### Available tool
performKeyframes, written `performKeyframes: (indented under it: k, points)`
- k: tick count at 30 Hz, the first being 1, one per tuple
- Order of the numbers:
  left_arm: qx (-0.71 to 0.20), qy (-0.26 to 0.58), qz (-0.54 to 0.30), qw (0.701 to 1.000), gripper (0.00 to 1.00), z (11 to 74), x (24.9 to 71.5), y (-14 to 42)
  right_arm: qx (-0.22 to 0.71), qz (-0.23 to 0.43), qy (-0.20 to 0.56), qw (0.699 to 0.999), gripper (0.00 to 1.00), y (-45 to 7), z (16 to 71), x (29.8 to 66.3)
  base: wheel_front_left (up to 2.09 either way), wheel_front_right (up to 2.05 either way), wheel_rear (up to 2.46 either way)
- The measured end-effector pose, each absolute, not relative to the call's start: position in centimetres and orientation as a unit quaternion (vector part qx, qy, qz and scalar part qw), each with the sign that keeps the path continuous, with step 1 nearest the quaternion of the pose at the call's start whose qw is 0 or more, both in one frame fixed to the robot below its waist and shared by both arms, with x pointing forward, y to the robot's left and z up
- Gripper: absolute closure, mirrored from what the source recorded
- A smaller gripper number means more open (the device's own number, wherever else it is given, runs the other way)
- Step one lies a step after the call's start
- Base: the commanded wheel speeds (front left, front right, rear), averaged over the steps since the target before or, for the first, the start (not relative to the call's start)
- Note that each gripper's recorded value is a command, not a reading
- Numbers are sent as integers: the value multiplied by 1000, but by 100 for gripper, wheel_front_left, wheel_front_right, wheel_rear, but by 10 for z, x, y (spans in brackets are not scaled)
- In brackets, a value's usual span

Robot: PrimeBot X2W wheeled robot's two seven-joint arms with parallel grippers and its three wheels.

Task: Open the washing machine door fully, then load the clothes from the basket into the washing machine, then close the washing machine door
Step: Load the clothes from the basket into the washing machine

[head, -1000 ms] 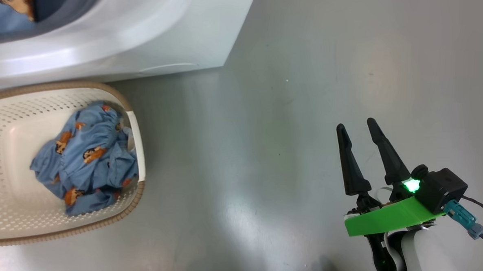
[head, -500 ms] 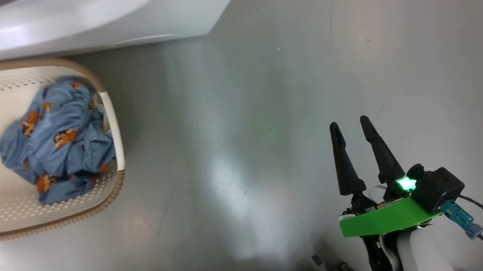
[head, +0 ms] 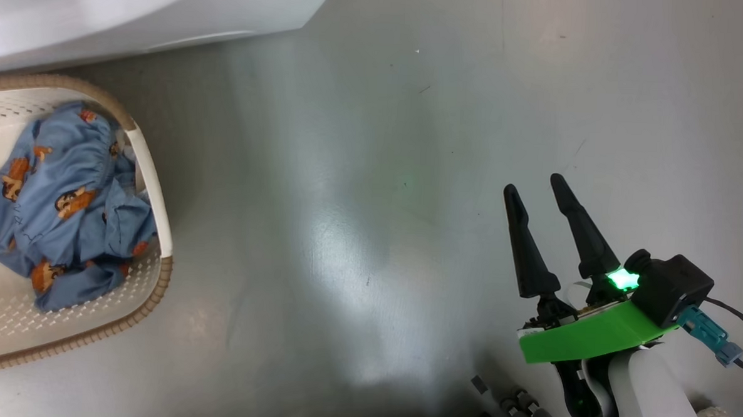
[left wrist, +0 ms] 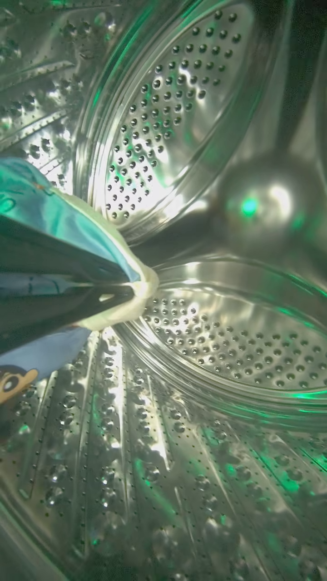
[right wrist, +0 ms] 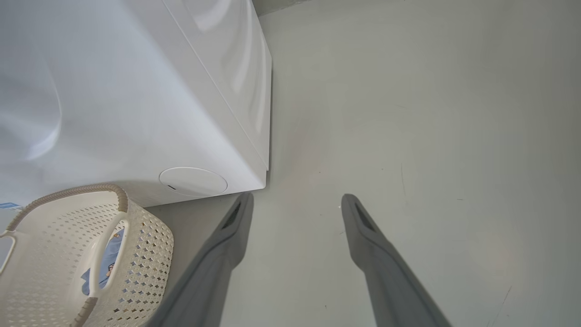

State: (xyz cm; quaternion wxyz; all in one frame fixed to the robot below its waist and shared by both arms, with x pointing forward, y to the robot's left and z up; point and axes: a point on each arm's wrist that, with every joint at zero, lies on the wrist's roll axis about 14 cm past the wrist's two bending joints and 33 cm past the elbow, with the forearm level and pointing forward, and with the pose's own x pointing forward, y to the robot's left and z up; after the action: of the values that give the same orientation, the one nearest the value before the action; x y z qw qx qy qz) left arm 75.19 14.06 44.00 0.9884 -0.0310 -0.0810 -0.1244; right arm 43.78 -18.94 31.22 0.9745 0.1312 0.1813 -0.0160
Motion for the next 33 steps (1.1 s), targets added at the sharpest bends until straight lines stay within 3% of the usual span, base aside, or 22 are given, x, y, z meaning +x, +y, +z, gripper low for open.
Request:
performKeyframes:
  k: [2, 3, 4, 5, 16, 33]
  points:
    - [-35, -62, -123, 990, 100, 429, 750, 140, 133, -13, 181, 974, 0, -187, 313, 439, 0, 0, 0]
    - [-39, -54, -124, 990, 92, 424, 750, 139, 134, -12, 178, 975, 0, -187, 314, 440, 0, 0, 0]
    - [-38, -47, -125, 990, 4, 421, 749, 138, 135, -11, 176, 975, 0, -186, 314, 442, 0, 0, 0]
    - [-41, -40, -124, 991, 0, 417, 748, 138, 136, -11, 176, 975, 0, -186, 315, 442, 0, 0, 0]
    - [-44, -22, -127, 991, 0, 422, 739, 140, 139, -7, 162, 977, 0, -184, 323, 448, 0, 0, 0]
    - [-74, -1, -105, 992, 0, 433, 685, 155, 130, 13, 116, 985, 0, -176, 361, 460, 0, 0, 0]
